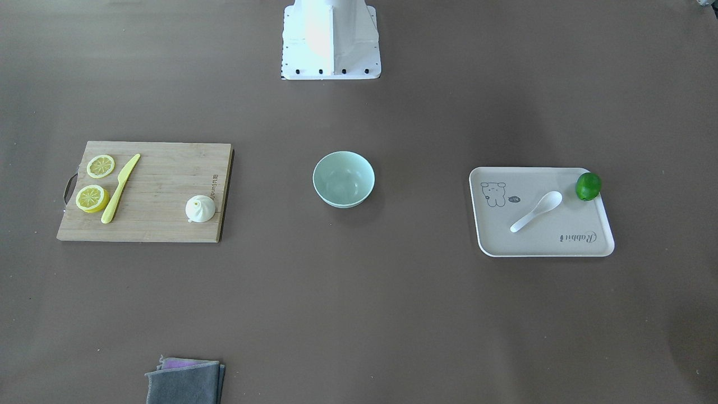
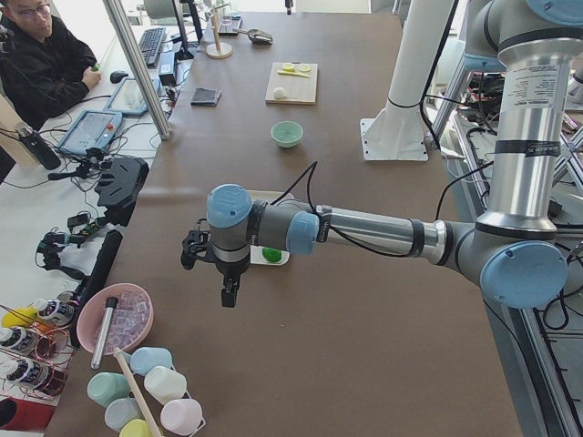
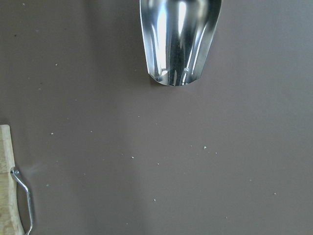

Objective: Put spoon and bun in bowl

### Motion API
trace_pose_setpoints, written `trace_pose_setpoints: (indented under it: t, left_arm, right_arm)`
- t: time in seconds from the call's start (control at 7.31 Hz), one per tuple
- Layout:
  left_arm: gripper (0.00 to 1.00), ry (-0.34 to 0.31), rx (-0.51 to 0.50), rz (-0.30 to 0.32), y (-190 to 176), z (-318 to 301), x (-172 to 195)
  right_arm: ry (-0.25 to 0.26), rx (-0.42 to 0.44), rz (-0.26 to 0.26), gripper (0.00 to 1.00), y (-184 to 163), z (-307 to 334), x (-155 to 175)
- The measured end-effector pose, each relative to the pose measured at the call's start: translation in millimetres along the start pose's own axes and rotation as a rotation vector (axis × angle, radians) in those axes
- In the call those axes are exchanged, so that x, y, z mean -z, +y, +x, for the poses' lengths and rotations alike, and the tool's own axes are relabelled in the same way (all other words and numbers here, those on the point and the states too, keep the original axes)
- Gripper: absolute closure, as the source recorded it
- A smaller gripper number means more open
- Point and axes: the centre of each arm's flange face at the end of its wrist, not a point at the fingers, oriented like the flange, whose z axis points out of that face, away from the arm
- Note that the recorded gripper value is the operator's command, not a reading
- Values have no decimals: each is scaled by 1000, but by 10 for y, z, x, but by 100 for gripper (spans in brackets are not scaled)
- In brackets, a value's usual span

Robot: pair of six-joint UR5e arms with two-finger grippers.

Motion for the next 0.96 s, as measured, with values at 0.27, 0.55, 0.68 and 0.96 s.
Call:
trace_pose_setpoints:
  t: [0.27, 0.55, 0.68, 0.96]
  left_arm:
    - [2, 0, 0, 0, -1, 1, 3]
    - [2, 0, 2, -1, 4, -5, -3]
    - [2, 0, 2, -2, 6, -8, -6]
    - [2, -1, 2, -2, 5, -10, -7]
  right_arm:
    - [-1, -2, -1, 0, 5, 5, -3]
    - [-2, -4, -3, 0, 11, 13, -10]
    - [-3, -5, -3, 0, 14, 13, -11]
    - [-4, -4, -4, 0, 16, 13, -12]
